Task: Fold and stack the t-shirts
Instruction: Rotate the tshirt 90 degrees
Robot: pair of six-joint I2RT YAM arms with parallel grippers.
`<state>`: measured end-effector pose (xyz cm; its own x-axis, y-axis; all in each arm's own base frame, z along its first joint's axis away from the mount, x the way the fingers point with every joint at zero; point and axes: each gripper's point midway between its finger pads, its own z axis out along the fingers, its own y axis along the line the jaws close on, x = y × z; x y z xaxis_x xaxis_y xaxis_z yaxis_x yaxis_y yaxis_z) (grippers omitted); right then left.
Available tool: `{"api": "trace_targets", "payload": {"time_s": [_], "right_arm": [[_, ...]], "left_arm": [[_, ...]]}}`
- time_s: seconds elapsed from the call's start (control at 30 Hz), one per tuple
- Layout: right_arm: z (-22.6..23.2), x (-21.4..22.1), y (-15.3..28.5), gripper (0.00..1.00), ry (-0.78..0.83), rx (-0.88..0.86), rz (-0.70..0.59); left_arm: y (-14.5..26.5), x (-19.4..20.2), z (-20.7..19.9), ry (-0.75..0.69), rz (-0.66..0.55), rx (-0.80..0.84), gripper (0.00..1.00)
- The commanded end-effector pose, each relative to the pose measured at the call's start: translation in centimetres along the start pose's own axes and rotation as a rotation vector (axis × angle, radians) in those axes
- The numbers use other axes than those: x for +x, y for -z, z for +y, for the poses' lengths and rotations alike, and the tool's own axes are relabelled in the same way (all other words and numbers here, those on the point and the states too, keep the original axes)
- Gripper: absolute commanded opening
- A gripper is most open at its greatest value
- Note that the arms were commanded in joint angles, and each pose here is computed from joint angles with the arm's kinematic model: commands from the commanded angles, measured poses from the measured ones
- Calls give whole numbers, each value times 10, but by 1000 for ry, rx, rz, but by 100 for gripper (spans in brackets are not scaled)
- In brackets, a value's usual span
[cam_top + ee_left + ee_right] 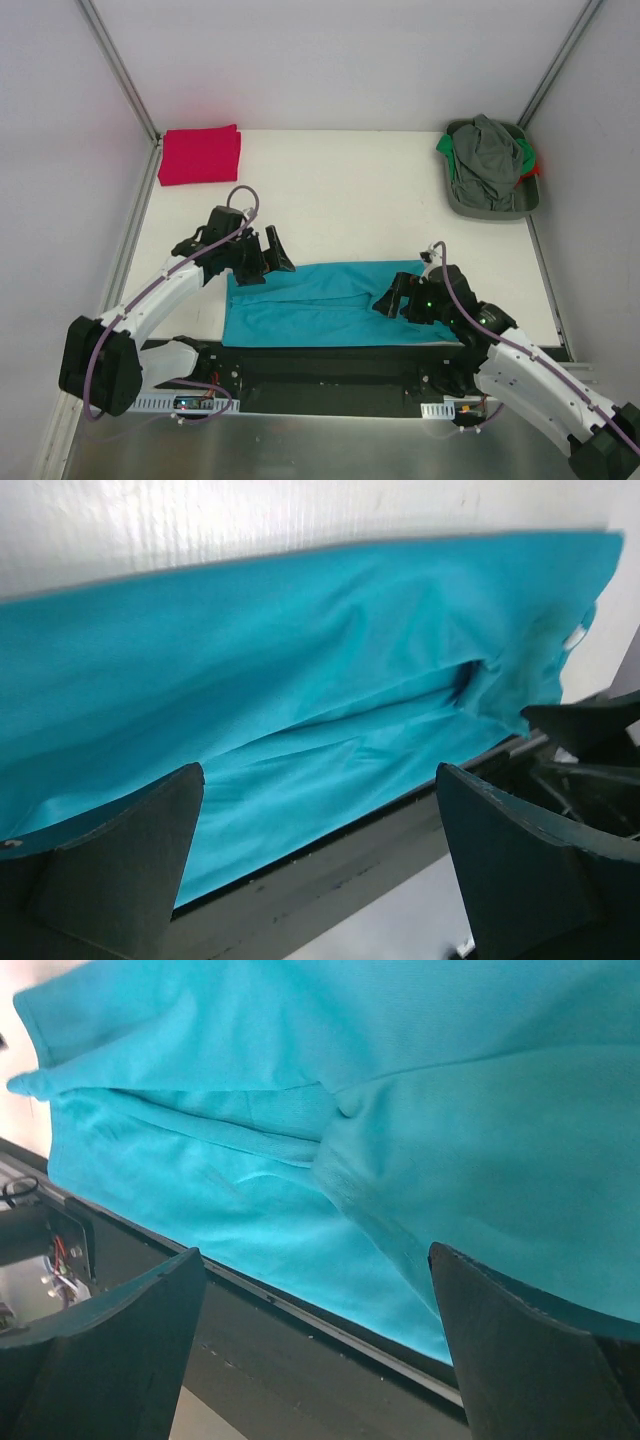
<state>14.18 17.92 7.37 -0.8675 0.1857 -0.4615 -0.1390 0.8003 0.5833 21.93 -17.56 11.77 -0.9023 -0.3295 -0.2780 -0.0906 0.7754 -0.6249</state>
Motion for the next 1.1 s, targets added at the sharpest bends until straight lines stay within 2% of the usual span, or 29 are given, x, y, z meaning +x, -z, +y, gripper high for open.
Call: {"api": "trace_targets", "payload": {"time_s": [0.0,0.17,0.4,0.57,0.63,0.87,0.9,1.07], "right_arm": [[-32,14,11,96,-135,143,-17],[-54,30,2,96,-202,228,18],[-73,21,-25,96,-284,322,99],[-81,-29,-46,96,-244,361,106],[-75,-51,-62,96,-217,342,150],[-66,-127,-143,96,-208,335,294],[-55,-152,-155,96,-206,311,276],[-44,-202,-196,96,-188,296,262]], "left_arm": [[-22,18,-2,-42,117,44,99],[-43,30,28,-14,161,-44,99],[-58,30,51,17,166,-144,99],[-60,14,61,75,99,-196,99],[-62,5,61,130,76,-187,99],[-68,-1,58,218,55,-190,99],[-69,-2,58,232,47,-191,99],[-82,10,53,304,62,-198,99]]}}
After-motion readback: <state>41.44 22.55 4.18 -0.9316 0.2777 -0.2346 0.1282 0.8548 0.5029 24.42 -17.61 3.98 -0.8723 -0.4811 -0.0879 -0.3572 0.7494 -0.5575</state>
